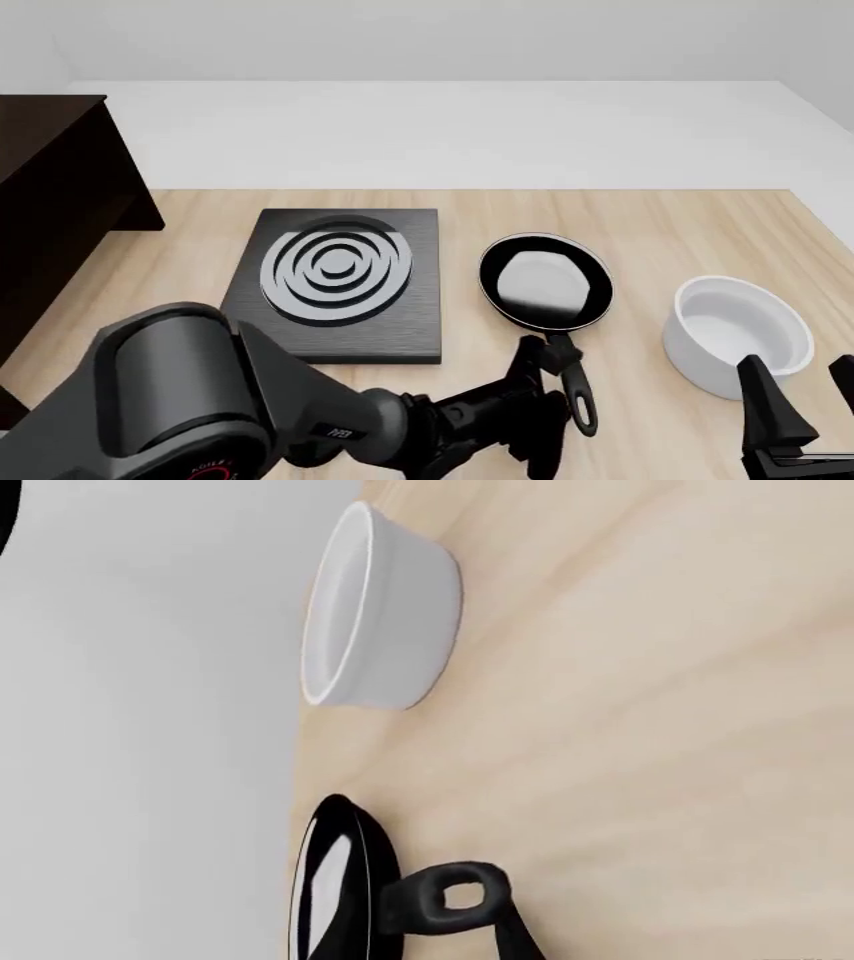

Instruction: Put the frying pan under the cabinet shelf.

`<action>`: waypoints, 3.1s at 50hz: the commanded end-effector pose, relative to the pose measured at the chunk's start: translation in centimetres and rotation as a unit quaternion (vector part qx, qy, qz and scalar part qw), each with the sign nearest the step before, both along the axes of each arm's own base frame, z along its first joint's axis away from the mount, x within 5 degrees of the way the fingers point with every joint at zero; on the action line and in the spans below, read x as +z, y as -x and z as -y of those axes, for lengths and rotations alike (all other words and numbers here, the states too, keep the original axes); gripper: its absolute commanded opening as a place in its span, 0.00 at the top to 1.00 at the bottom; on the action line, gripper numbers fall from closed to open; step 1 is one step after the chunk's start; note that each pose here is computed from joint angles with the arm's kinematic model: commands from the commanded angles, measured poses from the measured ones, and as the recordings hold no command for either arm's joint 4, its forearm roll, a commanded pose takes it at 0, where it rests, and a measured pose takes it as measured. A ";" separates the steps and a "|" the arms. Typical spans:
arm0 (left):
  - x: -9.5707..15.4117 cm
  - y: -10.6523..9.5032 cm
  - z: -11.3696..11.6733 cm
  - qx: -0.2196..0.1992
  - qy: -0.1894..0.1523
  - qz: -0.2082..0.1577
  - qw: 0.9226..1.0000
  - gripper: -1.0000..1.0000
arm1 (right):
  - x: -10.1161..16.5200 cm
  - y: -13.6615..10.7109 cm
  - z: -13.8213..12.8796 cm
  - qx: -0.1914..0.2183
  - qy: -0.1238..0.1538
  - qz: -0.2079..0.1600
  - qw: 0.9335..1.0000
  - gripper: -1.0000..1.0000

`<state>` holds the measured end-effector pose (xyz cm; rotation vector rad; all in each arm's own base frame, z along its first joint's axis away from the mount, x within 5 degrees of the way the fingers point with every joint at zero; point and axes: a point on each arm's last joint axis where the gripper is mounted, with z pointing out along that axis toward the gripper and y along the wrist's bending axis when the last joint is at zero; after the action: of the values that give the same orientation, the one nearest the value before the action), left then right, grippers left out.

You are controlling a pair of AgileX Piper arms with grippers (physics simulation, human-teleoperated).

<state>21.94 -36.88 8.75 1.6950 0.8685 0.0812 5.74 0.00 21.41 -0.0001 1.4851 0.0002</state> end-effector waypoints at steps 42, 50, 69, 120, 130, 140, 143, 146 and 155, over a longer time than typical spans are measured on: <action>-5.5 -0.5 2.0 -0.053 -0.145 0.033 0.987 0.00 | 0.0 0.0 0.0 0.000 0.000 0.000 1.000 0.00; -5.4 0.3 1.2 -0.061 -0.141 0.053 0.987 1.00 | 0.0 0.0 0.0 0.000 0.000 0.000 1.000 0.00; -2.3 2.4 -3.0 -0.081 -0.162 0.101 0.978 1.00 | 0.0 0.0 0.0 0.000 0.000 0.000 1.000 0.00; 13.3 3.0 -6.8 -0.053 -0.067 0.274 0.958 1.00 | 0.0 0.0 0.0 0.000 0.000 0.000 1.000 0.00; 14.9 2.5 -10.6 -0.002 -0.032 0.287 0.957 1.00 | 0.0 0.0 0.0 0.000 0.000 0.000 1.000 0.00; 15.6 4.3 -15.3 0.033 -0.002 0.288 0.957 1.00 | 0.0 0.0 0.0 0.000 0.000 0.000 1.000 0.00; 15.4 4.8 -16.7 0.044 -0.001 0.280 0.959 1.00 | 0.0 0.0 0.0 0.000 0.000 0.000 1.000 0.00; 14.9 5.2 -18.2 0.056 -0.007 0.270 0.961 1.00 | 0.0 0.0 0.0 0.000 0.000 0.000 1.000 0.00; 15.2 6.0 -21.0 0.086 -0.001 0.264 0.961 1.00 | 0.0 0.0 0.0 0.000 0.000 0.000 1.000 0.00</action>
<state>17.05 -19.02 22.98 1.5657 0.5917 0.5785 5.74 0.00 21.41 -0.0002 1.4851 0.0002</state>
